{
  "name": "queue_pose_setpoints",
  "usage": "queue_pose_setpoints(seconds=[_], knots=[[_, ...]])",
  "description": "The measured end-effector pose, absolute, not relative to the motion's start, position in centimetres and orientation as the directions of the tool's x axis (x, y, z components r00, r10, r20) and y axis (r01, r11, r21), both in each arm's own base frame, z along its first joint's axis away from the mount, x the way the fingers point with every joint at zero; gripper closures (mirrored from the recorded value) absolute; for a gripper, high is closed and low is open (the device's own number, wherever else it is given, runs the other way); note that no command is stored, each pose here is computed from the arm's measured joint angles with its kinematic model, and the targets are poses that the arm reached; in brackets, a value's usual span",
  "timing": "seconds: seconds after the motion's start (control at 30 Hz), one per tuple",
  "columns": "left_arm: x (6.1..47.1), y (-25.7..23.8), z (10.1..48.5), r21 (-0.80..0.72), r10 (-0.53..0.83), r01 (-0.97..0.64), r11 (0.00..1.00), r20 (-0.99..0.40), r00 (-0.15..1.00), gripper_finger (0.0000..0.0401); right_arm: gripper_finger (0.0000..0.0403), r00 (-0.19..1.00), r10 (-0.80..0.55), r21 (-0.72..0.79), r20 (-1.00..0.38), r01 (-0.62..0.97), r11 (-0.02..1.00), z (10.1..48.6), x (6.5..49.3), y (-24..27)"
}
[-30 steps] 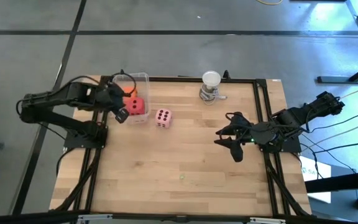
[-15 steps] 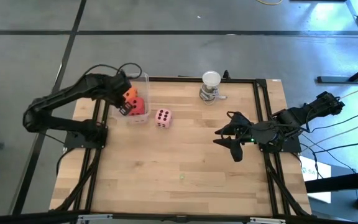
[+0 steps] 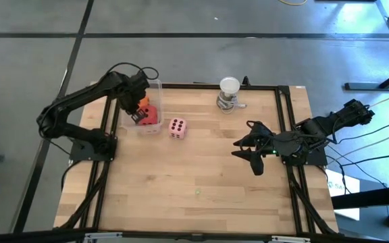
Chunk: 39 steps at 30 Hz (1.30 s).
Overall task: Pick & Place Dice
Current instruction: Put the small blue dice into the transparent bin, then put the large pink dice into the transparent bin
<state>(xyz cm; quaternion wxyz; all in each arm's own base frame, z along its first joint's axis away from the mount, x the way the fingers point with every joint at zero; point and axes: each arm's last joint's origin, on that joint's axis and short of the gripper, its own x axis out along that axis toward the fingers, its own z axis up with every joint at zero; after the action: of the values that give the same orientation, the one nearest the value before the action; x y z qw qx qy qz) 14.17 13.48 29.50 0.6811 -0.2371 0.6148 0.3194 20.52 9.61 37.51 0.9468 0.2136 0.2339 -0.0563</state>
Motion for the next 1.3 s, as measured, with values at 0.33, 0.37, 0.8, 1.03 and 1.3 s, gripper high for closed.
queue_pose_setpoints(seconds=[0.33, 0.37, 0.8, 1.03, 1.3], knots=[[15.01, 14.11, 28.48, 0.037, 0.076, -0.682, 0.730, -0.997, 0.026, 0.0388, 0.0213, 0.883, 0.004, 0.385, -0.470, 0.201, 0.901, 37.50, 20.52, 9.64], [15.01, 14.10, 28.48, 0.037, 0.076, -0.683, 0.730, -0.997, 0.026, 0.0386, 0.0213, 0.883, 0.004, 0.385, -0.470, 0.201, 0.901, 37.50, 20.52, 9.64], [14.97, 14.05, 28.48, 0.043, 0.076, -0.698, 0.715, -0.997, 0.017, 0.0309, 0.0213, 0.883, 0.002, 0.386, -0.470, 0.204, 0.900, 37.50, 20.53, 9.63], [15.04, 13.94, 28.49, 0.047, 0.075, -0.648, 0.760, -0.997, 0.016, 0.0252, 0.0213, 0.884, -0.008, 0.383, -0.468, 0.210, 0.900, 37.50, 20.53, 9.61], [14.87, 13.97, 29.02, 0.093, 0.105, -0.638, 0.765, -0.994, -0.019, 0.0210, 0.0213, 0.884, -0.008, 0.374, -0.468, 0.206, 0.904, 37.49, 20.53, 9.61]])
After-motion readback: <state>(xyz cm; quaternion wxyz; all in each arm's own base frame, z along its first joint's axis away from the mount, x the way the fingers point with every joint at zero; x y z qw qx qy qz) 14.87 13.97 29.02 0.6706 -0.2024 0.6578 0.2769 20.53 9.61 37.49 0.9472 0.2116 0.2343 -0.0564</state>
